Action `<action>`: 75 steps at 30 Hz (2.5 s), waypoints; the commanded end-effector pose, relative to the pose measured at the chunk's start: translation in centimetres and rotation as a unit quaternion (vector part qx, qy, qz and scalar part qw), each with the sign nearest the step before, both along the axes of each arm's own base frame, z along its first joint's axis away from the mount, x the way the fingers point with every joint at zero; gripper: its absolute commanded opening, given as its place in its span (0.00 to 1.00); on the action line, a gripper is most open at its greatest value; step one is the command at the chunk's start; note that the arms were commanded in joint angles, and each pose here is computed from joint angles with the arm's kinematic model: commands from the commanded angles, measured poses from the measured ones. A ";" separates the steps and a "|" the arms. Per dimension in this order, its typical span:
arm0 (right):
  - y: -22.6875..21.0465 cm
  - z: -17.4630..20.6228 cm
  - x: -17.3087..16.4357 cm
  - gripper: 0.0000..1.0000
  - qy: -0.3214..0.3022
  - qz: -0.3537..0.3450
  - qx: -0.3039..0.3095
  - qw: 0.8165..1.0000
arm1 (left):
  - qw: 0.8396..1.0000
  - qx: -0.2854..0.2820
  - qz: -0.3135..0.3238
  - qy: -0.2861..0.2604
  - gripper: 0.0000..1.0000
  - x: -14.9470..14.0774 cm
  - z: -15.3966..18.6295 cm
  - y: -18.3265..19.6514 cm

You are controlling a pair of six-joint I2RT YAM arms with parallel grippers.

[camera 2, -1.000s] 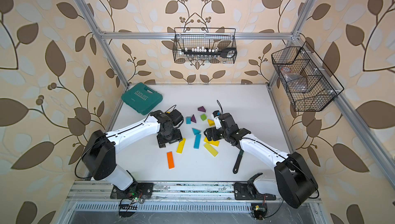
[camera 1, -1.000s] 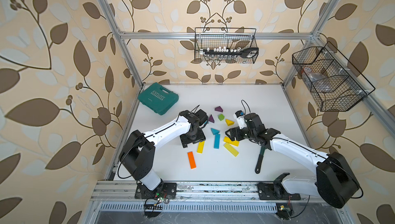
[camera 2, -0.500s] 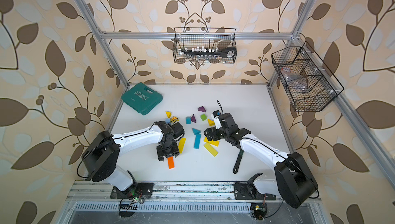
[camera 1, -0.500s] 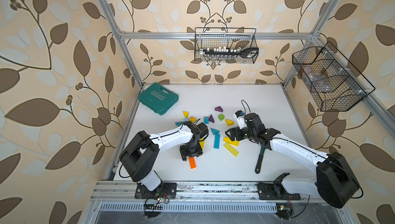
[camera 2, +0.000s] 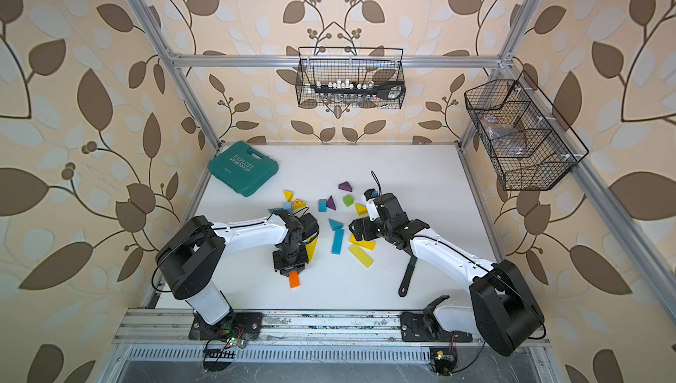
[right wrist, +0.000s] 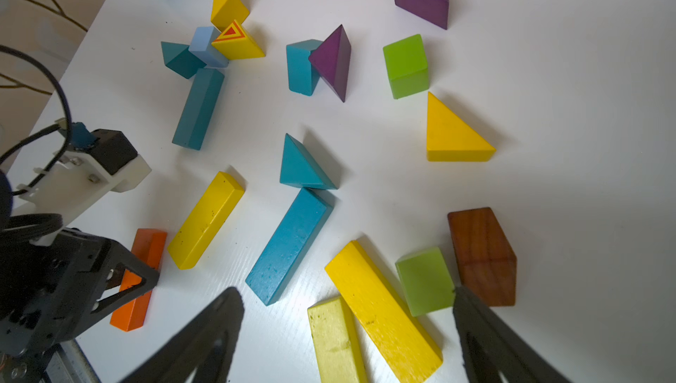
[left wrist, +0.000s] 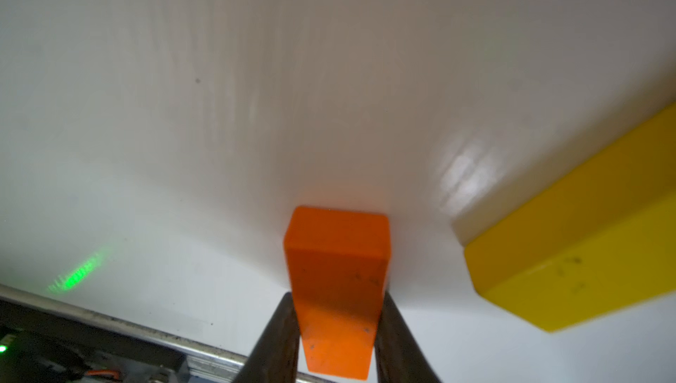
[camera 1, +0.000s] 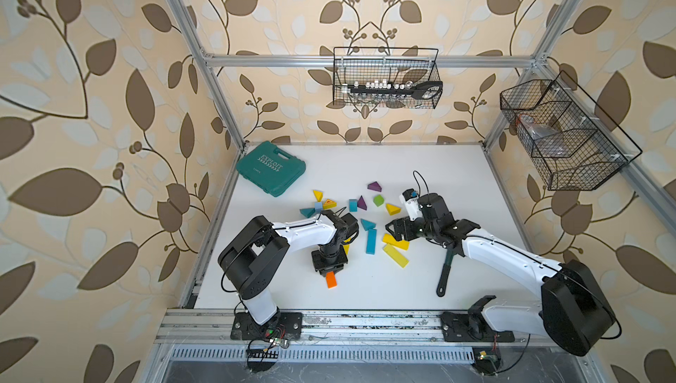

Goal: Assemble a small pinwheel with building blocks
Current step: Assemble the building block at the center of the board.

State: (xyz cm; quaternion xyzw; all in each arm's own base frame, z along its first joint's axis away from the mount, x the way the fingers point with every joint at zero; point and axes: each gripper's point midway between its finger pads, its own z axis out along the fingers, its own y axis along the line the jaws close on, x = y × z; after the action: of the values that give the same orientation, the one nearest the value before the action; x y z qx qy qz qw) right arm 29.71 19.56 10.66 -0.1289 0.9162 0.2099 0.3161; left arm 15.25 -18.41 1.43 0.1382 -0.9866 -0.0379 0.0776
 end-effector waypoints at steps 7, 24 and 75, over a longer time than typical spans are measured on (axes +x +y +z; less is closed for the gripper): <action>-0.5 -1.3 0.2 0.91 0.008 -0.011 -0.014 1.000 | 0.997 -0.020 -0.069 -0.034 0.24 3.7 0.9 0.4; -0.8 -2.1 0.5 0.91 0.015 -0.016 -0.030 0.999 | 0.996 -0.032 -0.075 -0.021 0.28 7.6 0.5 1.4; -0.6 -2.3 0.5 0.90 0.018 -0.011 -0.032 0.999 | 0.998 -0.034 -0.057 -0.001 0.32 9.3 -0.4 1.2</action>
State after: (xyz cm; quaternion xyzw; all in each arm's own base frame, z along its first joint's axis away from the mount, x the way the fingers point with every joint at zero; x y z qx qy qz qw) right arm 30.09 19.06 8.64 -0.1222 0.9279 0.1852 0.2995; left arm 24.44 -17.68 1.45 0.0692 -0.9949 0.0013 0.0736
